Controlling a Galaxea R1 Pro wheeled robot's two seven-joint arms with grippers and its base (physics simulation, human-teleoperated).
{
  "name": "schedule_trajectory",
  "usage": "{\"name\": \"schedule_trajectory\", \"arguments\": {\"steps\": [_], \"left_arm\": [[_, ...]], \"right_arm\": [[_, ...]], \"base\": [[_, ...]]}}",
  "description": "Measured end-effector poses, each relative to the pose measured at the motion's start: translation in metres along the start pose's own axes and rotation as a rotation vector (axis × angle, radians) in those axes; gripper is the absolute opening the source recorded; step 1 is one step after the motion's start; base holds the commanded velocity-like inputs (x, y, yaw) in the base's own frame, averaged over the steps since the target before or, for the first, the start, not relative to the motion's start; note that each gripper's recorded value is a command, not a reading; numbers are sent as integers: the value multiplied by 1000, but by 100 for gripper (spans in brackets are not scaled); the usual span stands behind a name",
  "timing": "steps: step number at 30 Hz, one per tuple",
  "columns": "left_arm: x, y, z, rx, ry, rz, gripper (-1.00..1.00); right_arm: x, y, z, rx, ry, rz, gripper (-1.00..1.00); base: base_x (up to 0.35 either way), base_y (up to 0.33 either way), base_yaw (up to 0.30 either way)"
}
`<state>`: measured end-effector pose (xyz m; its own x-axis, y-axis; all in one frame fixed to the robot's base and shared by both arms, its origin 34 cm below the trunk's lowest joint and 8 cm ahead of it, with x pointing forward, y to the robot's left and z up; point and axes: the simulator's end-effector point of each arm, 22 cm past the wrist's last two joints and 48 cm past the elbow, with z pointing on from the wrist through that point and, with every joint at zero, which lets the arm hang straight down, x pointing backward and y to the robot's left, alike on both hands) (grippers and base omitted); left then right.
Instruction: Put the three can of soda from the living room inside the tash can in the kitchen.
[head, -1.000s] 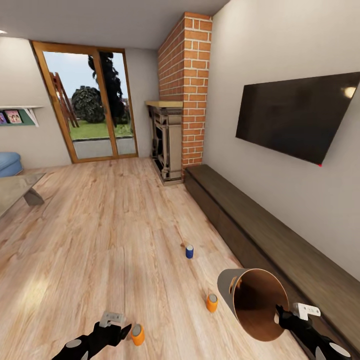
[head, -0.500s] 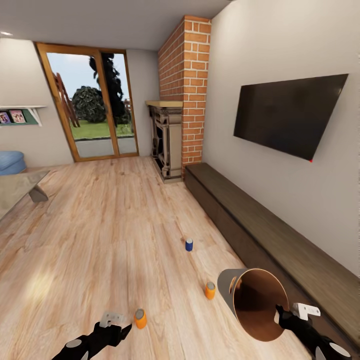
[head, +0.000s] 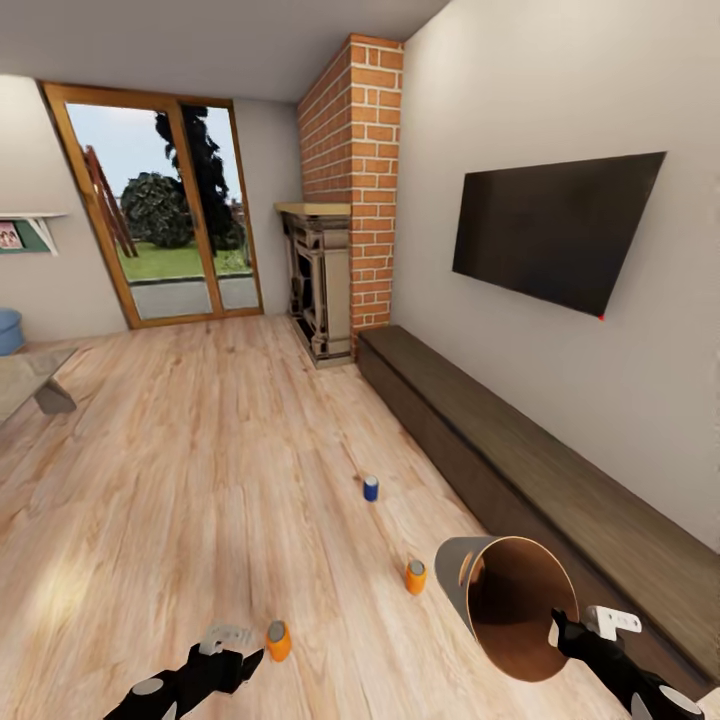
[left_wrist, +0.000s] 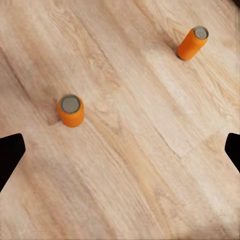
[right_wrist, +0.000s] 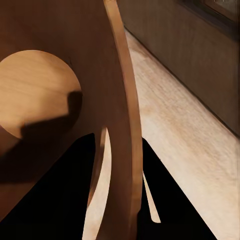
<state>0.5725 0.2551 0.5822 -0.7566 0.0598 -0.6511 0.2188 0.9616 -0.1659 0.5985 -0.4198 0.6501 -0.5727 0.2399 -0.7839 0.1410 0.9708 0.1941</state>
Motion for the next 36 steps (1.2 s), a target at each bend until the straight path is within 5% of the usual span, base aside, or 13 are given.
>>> {"name": "schedule_trajectory", "arguments": {"steps": [17,36], "left_arm": [[-5,0,-2,0,-9,8,100],[5,0,2,3,11,8,100]], "right_arm": [[-4,4,-1,-6,-9,3,-100],[14,18,4,-20,22,9,-100]], "base": [[251,194,-184],[19,201,-8]]}}
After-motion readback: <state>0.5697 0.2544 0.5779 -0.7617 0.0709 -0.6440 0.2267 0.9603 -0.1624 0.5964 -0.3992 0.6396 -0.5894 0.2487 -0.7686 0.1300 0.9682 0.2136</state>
